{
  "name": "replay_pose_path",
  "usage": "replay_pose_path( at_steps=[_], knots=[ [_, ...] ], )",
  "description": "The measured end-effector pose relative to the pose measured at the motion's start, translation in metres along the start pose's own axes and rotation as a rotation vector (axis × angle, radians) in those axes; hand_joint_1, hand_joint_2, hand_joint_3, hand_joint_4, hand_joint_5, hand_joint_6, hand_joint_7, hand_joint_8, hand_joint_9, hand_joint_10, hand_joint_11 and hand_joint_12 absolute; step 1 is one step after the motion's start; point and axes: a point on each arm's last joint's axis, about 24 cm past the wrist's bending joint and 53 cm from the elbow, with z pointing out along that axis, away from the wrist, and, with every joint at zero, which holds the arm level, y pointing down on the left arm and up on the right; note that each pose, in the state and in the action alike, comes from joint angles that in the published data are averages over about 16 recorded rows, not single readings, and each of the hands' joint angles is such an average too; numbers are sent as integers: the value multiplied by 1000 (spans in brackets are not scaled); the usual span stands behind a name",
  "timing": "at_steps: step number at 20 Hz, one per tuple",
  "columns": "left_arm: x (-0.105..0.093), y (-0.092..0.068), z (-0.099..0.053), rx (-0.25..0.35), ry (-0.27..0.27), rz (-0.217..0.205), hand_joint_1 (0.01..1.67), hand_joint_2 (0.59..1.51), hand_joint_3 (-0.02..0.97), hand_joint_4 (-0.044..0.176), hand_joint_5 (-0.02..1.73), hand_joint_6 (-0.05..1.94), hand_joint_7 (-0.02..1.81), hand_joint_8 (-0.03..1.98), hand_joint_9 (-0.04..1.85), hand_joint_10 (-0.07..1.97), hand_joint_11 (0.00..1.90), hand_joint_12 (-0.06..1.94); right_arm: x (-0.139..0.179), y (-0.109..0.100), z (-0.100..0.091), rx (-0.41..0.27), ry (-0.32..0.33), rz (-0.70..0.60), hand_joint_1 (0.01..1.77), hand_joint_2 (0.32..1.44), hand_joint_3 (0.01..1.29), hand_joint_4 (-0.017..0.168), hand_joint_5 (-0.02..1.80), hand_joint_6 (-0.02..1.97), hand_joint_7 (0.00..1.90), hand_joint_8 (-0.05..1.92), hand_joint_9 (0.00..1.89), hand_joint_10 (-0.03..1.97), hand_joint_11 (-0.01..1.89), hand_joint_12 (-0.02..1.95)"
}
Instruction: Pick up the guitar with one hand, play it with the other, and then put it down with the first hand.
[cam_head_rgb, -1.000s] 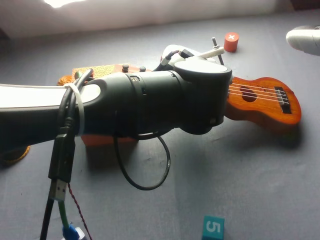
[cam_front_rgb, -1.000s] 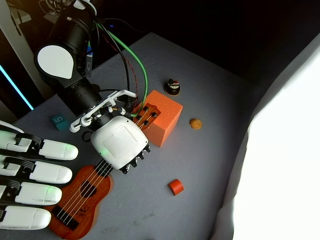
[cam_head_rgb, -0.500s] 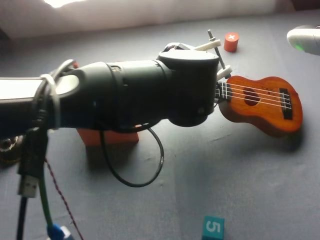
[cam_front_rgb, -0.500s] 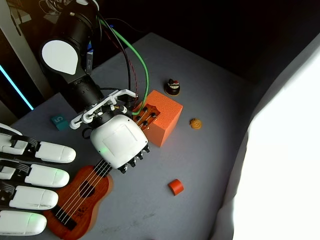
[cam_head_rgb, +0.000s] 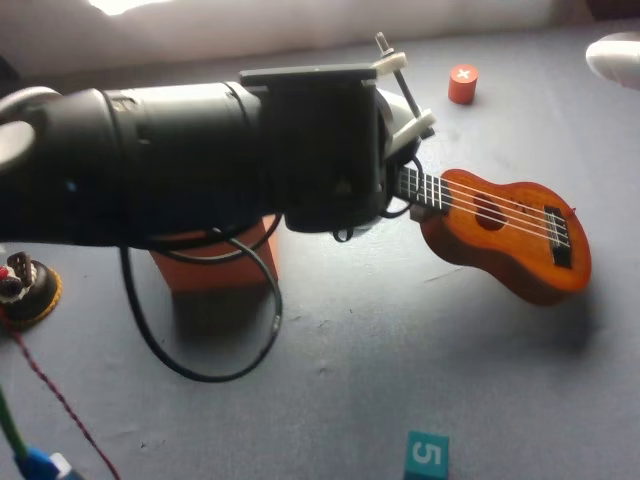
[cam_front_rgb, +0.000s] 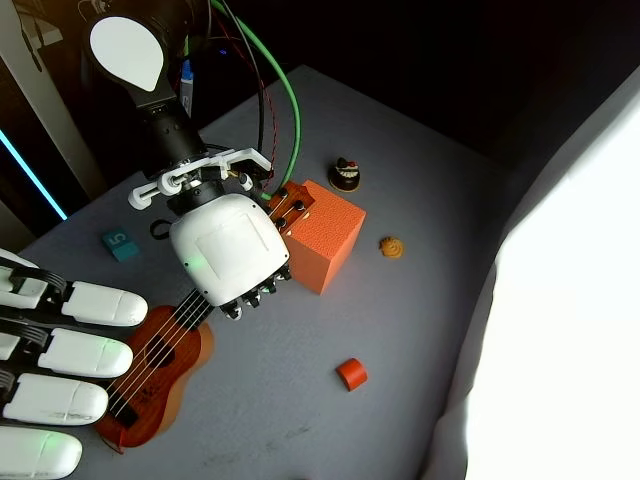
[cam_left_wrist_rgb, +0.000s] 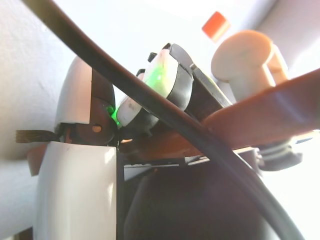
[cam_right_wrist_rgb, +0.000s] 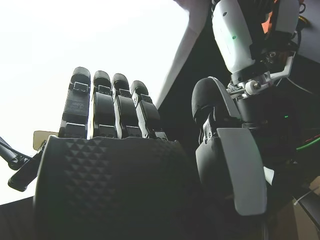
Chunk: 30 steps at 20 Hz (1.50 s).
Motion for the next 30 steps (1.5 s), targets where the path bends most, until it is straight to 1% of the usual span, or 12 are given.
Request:
replay_pose_path(
  at_steps=[3, 7, 11, 15, 18, 23, 30],
  knots=[
    [-6, -1, -11, 25, 11, -21, 1433, 1094, -16, 1, 1179, 1894, 1274, 1965, 1368, 1918, 1427, 1903, -2, -1, 0, 1, -4, 3, 381, 1353, 22, 9, 21, 16, 22, 12, 13, 4, 21, 0],
    [-14, -4, -27, 62, 22, -41, 1431, 1095, -16, 1, 1177, 1893, 1271, 1965, 1364, 1918, 1420, 1903, -2, -1, -1, 4, 9, 20, 386, 1353, 21, 8, 21, 16, 22, 12, 13, 4, 21, 0],
    [-22, -7, -41, 98, 25, -59, 1431, 1096, -16, 0, 1175, 1893, 1268, 1965, 1365, 1918, 1417, 1903, 2, -2, -1, 12, 41, 38, 378, 1353, 21, 8, 22, 17, 21, 12, 13, 4, 21, 0],
    [-25, -11, -51, 124, 27, -64, 1432, 1096, -16, -1, 1174, 1893, 1266, 1965, 1367, 1918, 1416, 1903, 7, -5, -3, 24, 85, 52, 371, 1354, 21, 8, 21, 17, 21, 12, 13, 4, 21, 0],
    [-27, -12, -57, 137, 29, -62, 1432, 1096, -16, -1, 1176, 1893, 1265, 1965, 1365, 1919, 1416, 1903, 12, -8, -5, 36, 122, 68, 365, 1354, 21, 7, 21, 17, 21, 12, 13, 4, 21, 0],
    [-28, -14, -62, 150, 28, -54, 1432, 1096, -17, -2, 1178, 1893, 1265, 1965, 1363, 1919, 1418, 1903, 25, -13, -10, 60, 199, 92, 342, 1354, 22, 5, 21, 17, 21, 12, 13, 4, 21, 0],
    [-29, -17, -66, 162, 27, -43, 1429, 1096, -17, -3, 1168, 1892, 1253, 1965, 1359, 1919, 1419, 1903, 47, -6, -19, 64, 306, 124, 321, 1355, 22, 2, 20, 16, 21, 12, 13, 4, 21, 0]
  ],
)
